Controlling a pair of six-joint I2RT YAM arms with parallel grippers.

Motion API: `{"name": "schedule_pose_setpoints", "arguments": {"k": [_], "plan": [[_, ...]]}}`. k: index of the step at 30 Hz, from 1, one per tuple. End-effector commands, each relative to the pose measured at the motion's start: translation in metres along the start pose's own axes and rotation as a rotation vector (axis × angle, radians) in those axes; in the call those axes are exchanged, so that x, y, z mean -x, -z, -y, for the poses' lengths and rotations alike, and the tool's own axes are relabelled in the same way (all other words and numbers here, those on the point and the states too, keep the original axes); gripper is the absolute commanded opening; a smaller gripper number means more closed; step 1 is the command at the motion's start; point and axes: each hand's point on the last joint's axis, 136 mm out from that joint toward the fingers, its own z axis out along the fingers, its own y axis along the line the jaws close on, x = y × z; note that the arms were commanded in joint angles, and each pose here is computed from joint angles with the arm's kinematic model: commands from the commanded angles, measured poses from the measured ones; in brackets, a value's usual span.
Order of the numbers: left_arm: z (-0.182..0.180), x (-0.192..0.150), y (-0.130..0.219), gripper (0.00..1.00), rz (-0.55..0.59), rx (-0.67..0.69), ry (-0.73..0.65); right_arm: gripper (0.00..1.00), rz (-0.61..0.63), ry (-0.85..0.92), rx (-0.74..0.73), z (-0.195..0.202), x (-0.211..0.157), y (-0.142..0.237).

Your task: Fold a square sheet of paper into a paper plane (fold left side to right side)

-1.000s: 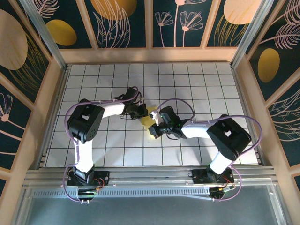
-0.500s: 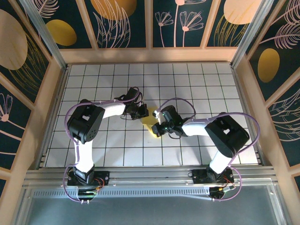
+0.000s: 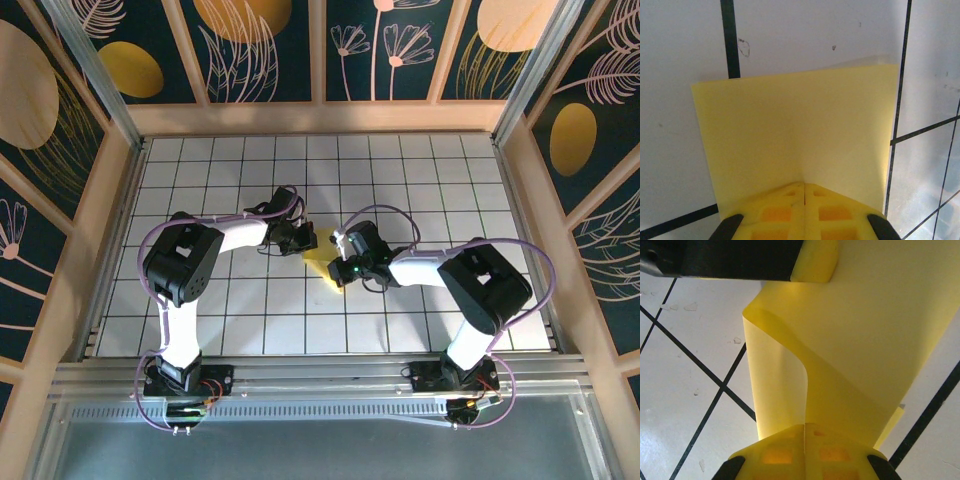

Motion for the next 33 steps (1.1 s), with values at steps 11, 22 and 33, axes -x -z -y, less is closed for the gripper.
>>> {"name": "schedule_pose_setpoints", "arguments": {"k": [11,22,33], "plan": [[-0.034,-0.032,-0.011,0.00,-0.082,0.123,0.051,0.00,-0.002,-0.005,-0.055,0.011,0.006,-0.002],[-0.036,-0.033,-0.012,0.00,-0.086,0.128,0.051,0.00,-0.006,-0.002,-0.071,0.014,0.006,-0.002],[-0.035,-0.032,-0.011,0.00,-0.084,0.130,0.051,0.00,-0.018,-0.009,-0.080,0.017,0.002,-0.005]]}}
